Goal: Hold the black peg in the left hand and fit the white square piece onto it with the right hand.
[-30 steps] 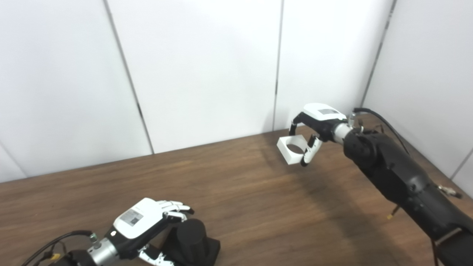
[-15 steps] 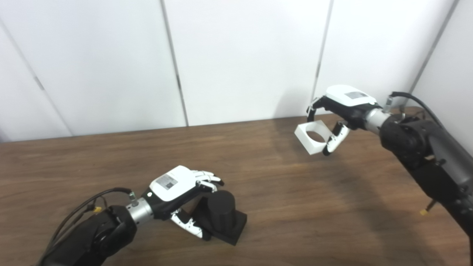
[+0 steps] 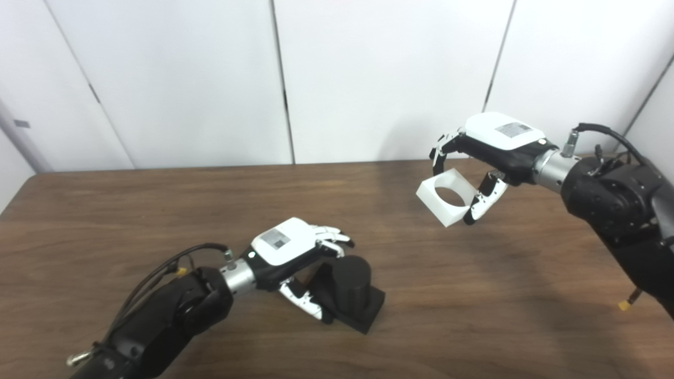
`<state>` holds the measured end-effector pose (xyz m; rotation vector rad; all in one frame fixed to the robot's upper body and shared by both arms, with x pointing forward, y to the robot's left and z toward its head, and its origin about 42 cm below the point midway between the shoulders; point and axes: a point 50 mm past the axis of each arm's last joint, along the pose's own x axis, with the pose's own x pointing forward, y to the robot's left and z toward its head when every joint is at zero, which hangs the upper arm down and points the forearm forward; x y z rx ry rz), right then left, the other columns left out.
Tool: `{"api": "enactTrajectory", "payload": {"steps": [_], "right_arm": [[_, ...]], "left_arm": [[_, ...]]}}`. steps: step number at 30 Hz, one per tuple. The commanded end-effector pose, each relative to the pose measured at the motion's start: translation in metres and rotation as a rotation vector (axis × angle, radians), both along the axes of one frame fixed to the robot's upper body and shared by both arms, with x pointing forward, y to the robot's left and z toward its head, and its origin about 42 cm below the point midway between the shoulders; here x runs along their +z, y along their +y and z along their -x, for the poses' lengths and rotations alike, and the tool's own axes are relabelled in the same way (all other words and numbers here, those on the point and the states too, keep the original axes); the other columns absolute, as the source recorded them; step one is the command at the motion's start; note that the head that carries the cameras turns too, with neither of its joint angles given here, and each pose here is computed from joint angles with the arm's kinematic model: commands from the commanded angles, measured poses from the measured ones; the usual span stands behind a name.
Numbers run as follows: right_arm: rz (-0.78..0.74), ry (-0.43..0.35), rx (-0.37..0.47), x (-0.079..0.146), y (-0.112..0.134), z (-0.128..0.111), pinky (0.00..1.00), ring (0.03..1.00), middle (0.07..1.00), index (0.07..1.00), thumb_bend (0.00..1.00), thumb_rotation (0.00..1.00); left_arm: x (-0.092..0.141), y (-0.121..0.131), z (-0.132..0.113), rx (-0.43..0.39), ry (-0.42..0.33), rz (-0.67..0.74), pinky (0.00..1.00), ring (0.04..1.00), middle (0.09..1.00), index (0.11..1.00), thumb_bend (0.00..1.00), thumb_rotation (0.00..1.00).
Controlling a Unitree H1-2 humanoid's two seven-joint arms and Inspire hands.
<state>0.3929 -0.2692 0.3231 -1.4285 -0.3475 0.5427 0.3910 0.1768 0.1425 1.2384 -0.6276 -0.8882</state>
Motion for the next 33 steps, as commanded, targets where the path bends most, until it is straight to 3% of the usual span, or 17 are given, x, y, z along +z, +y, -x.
{"api": "enactTrajectory", "payload": {"steps": [1,15,33], "right_arm": [[0.001,-0.088,0.077,0.028,0.014,0.001,0.71,0.861,0.775,0.479,0.52,0.13],[-0.036,-0.044,0.173,0.014,0.060,0.008,0.72,0.874,0.788,0.479,0.52,0.13],[-0.064,-0.027,0.272,0.006,0.080,0.027,0.72,0.859,0.782,0.479,0.52,0.13]], "left_arm": [[-0.025,-0.002,0.009,-0.014,0.050,-0.149,0.76,0.882,0.863,0.492,0.52,0.07],[-0.023,-0.007,0.007,-0.019,0.041,-0.153,0.77,0.901,0.871,0.492,0.52,0.07],[-0.020,-0.010,0.004,-0.010,0.044,-0.168,0.79,0.906,0.881,0.493,0.52,0.07]]}}
